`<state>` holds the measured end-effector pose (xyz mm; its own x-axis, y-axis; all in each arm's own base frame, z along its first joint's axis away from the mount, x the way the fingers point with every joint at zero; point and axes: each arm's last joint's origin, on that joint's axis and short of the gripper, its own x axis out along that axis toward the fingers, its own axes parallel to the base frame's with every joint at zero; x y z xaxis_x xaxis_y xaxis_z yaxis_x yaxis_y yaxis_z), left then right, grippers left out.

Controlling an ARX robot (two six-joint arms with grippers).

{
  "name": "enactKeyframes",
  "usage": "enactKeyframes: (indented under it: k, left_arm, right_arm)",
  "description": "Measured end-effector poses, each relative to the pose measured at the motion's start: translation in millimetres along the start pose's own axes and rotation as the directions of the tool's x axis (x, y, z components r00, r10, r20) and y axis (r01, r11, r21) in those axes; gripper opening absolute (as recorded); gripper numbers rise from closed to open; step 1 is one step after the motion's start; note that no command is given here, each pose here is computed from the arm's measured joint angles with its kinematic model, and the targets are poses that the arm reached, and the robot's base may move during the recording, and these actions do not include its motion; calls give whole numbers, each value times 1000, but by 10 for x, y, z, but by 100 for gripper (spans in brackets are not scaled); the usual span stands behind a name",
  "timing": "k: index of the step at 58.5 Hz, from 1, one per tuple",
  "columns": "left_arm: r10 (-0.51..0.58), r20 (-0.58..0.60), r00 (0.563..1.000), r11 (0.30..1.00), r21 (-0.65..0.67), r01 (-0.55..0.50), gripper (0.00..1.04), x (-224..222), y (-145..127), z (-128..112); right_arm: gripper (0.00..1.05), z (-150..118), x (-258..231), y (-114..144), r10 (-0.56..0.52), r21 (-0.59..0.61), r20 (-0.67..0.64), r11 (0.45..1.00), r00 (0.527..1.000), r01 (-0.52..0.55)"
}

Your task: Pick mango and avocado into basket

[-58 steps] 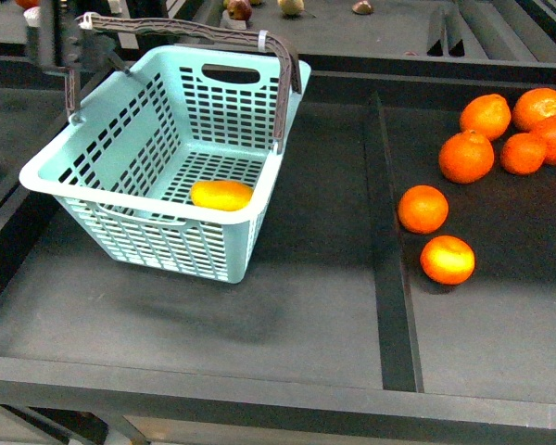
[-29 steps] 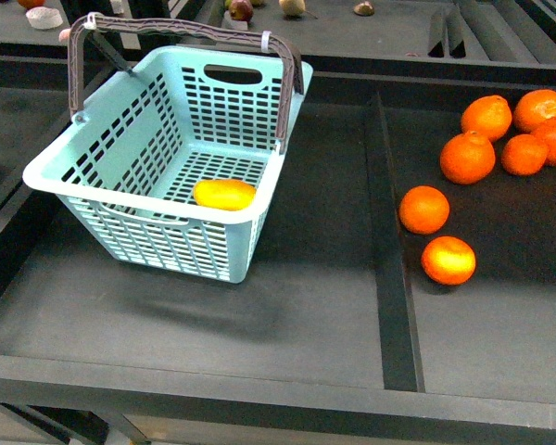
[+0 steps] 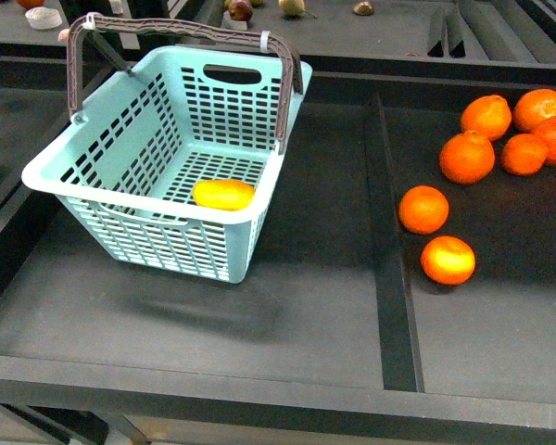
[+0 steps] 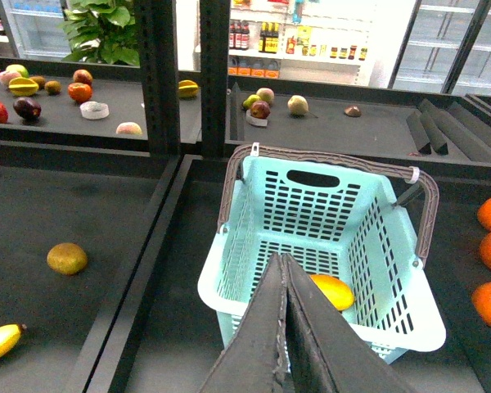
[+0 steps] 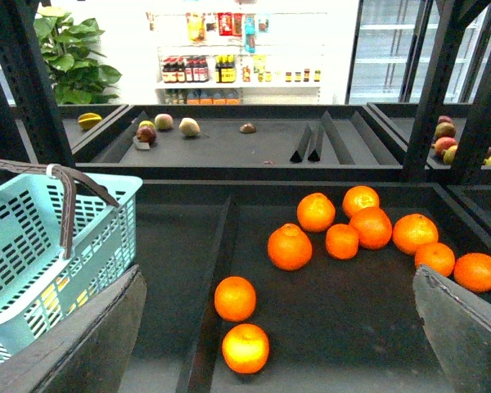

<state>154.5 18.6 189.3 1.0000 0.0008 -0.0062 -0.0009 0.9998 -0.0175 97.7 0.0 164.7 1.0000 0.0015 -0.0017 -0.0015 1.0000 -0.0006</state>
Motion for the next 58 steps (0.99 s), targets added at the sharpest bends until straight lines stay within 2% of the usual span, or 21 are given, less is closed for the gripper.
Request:
enactKeyframes:
  k: [9, 12, 21, 58]
  left_arm:
    - [27, 0, 1000, 1000, 4, -27, 3, -140, -102, -91]
    - [0, 2, 1000, 1000, 7, 0, 3, -182, -173, -111]
    - [2, 15, 1000, 1000, 9, -2, 3, -265, -179, -188]
    - [0, 29, 1000, 1000, 10, 0, 3, -449, -181, -171]
  right_arm:
    - [97, 0, 0, 0, 0, 0, 0, 1000, 1000, 0]
    - [97, 0, 0, 0, 0, 0, 0, 1000, 1000, 0]
    - [97, 0, 0, 0, 0, 0, 0, 1000, 1000, 0]
    - [97, 0, 0, 0, 0, 0, 0, 1000, 1000, 0]
